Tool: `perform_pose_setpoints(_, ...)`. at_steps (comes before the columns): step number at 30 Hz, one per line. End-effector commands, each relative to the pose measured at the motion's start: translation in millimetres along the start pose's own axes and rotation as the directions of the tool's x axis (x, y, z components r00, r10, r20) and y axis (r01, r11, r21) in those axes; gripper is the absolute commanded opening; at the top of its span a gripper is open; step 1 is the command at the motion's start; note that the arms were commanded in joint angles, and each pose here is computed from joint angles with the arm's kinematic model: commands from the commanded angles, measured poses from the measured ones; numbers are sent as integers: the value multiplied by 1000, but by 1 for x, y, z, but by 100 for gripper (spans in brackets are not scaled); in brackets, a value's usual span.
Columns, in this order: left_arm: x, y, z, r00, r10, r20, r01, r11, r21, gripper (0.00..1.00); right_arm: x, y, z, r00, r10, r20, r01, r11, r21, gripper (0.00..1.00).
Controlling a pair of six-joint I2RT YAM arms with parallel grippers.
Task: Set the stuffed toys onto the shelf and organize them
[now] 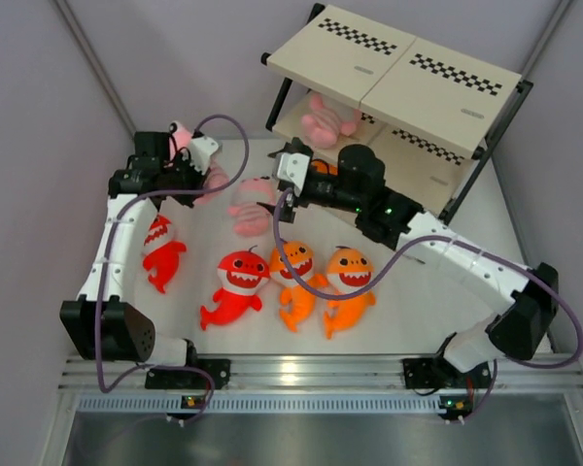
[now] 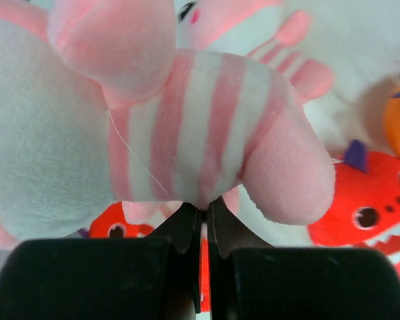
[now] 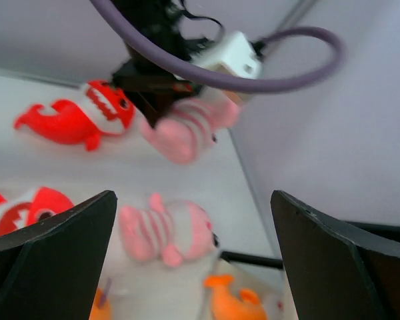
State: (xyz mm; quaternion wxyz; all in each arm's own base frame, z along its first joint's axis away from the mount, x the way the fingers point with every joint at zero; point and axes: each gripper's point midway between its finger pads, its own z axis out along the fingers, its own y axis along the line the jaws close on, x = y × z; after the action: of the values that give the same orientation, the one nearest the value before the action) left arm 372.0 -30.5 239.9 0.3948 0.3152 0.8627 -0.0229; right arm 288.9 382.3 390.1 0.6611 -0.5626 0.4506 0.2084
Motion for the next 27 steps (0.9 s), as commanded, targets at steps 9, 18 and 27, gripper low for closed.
perform_pose_setpoints(9,-31,-126,-34,997,66,49,-80,910,407,0,7,60,65,986,101,132,-82,986,-147,98)
perform_pose_setpoints(18,-36,-135,-37,996,63,57,-82,892,445,0,30,70,38,995,93,43,-87,989,-121,90)
perform_pose_setpoints(27,-40,-137,-41,996,59,71,-84,891,447,0,45,72,47,991,131,2,-130,986,-106,85)
